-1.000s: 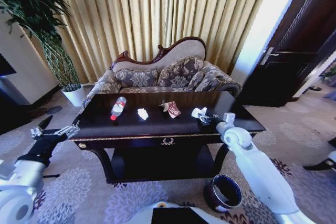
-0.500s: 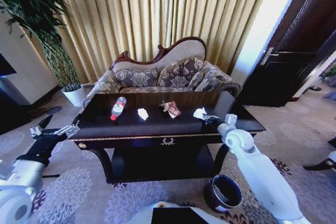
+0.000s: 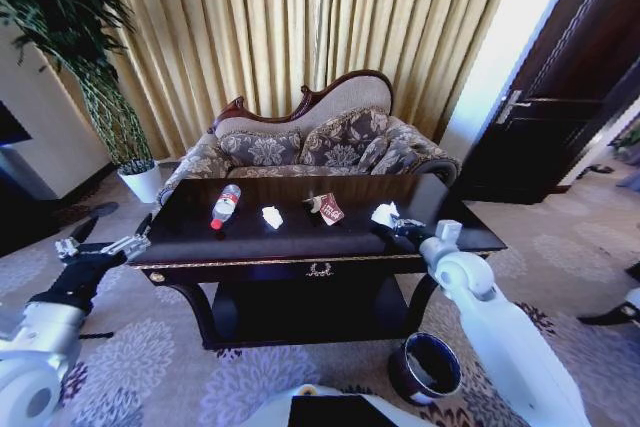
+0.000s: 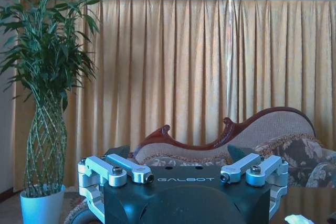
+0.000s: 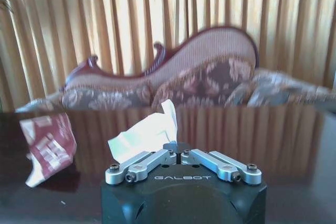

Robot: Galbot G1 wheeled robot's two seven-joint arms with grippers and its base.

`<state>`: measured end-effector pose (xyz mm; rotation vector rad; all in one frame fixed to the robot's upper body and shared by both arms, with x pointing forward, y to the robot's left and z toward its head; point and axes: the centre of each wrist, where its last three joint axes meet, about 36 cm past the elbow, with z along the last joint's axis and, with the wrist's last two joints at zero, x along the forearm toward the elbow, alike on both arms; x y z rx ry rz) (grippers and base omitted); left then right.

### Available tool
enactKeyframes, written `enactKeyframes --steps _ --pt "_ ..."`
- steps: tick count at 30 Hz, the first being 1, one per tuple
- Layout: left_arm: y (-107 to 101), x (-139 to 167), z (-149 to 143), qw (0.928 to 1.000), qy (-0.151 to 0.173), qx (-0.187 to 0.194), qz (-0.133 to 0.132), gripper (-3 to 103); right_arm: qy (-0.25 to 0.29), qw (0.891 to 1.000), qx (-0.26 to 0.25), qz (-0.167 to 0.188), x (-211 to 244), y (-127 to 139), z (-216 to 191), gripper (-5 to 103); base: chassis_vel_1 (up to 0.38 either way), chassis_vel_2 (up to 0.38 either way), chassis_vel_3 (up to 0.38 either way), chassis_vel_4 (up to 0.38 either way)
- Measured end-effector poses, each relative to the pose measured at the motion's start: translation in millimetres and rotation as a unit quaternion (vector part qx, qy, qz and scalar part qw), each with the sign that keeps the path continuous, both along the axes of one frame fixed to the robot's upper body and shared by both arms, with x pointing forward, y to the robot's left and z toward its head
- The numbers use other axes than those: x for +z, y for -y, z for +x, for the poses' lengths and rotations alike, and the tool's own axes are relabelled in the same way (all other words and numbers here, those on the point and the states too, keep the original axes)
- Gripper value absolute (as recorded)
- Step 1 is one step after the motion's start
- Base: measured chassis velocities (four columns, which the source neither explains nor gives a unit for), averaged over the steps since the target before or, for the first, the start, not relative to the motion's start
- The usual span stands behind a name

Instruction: Move to the front of the table and place the trash on the table into the trash bin.

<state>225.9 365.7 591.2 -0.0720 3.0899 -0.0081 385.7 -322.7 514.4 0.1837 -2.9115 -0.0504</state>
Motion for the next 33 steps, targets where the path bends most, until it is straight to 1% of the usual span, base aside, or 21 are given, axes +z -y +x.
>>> enactKeyframes --steps 2,5,6,8,9,11,13,16,24,28,33 --pt "0 0 0 1.0 -0.001 -0.001 -0.001 100 0.006 1.0 0.0 -0.001 3 0 -5 0 0.0 0.0 0.0 0.0" --pt "2 -1 2 0.9999 -0.009 -0.007 -0.004 100 0.041 0.999 -0.003 -0.004 22 -10 -35 0 0.0 0.0 0.0 0.0" --pt "2 -1 2 0.9999 -0.009 -0.007 -0.004 100 0.041 0.999 -0.003 -0.004 22 -10 -35 0 0.0 0.0 0.0 0.0" --pt "2 0 3 0.9999 -0.01 -0.006 -0.005 100 0.061 0.998 -0.002 0.001 36 -23 -53 0 0.0 0.0 0.0 0.0" --pt "2 0 3 0.9999 -0.01 -0.006 -0.005 100 0.061 0.998 -0.002 0.001 36 -23 -53 0 0.0 0.0 0.0 0.0" --pt "2 0 3 0.9999 -0.01 -0.004 -0.007 100 0.075 0.997 -0.001 0.005 47 -36 -70 0 0.0 0.0 0.0 0.0" --pt "2 1 3 0.9999 -0.01 -0.003 -0.008 100 0.08 0.997 -0.001 0.005 50 -40 -77 0 0.0 0.0 0.0 0.0" --pt "1 2 3 0.9998 -0.011 -0.001 -0.014 100 0.082 0.997 -0.005 -0.002 59 -48 -97 0 0.0 0.0 0.0 0.0" --pt "1 2 2 0.9997 -0.019 0.003 -0.016 100 0.082 0.996 -0.019 -0.022 59 -50 -105 0 0.0 0.0 0.0 0.0" --pt "0 2 1 0.9996 -0.022 0.005 -0.016 100 0.076 0.997 -0.021 -0.022 56 -51 -107 0 0.0 0.0 0.0 0.0" --pt "0 -1 0 0.9995 -0.024 0.007 -0.021 100 0.07 0.997 -0.022 -0.021 53 -52 -109 0 0.045 -0.039 -0.027 0.037"
